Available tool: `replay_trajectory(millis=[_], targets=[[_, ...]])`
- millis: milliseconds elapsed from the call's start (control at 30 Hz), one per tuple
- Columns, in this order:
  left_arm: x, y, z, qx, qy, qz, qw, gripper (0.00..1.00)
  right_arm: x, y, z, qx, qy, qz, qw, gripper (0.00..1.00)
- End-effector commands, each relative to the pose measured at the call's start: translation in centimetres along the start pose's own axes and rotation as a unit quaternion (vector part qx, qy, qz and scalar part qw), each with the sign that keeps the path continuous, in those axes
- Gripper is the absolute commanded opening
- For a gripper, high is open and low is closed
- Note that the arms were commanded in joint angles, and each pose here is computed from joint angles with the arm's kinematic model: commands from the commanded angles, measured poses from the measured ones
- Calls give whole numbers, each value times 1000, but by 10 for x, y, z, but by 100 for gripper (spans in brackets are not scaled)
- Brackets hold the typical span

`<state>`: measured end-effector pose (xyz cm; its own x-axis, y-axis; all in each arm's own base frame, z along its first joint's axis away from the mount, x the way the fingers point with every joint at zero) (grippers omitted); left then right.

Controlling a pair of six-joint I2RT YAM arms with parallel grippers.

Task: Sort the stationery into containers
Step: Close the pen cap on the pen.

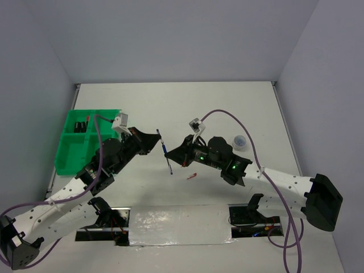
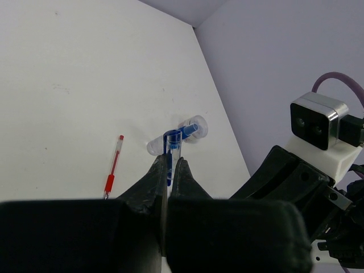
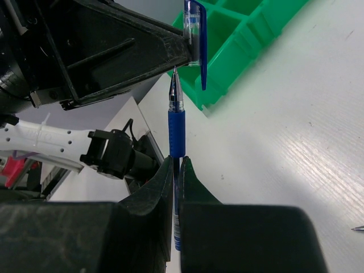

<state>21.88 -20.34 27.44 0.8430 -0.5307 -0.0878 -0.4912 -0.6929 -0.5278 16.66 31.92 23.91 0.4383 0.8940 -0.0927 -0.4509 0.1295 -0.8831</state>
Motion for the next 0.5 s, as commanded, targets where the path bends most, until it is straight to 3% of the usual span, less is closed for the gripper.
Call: replay_trajectory(millis=[0,467], targets=[[-3,-13,-19,2,31,-23,999,0,-2,-25,13,-8,-15,-39,999,0],[-6,-21,-25,5,35,-37,999,0,4,-14,11,1,-18,-20,1000,0]])
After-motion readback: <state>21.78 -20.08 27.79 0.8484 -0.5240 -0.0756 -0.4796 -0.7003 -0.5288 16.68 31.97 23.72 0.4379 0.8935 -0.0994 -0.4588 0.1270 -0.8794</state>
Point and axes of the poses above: each gripper's point midway between its finger pads, its own x axis out along the fingers, its own z axis along the line the jaws close on, y = z × x, the point moved 3 cm from there along -x, back along the fingers, and after that the axes turned 12 degrees about -x, right-handed, at the moved point
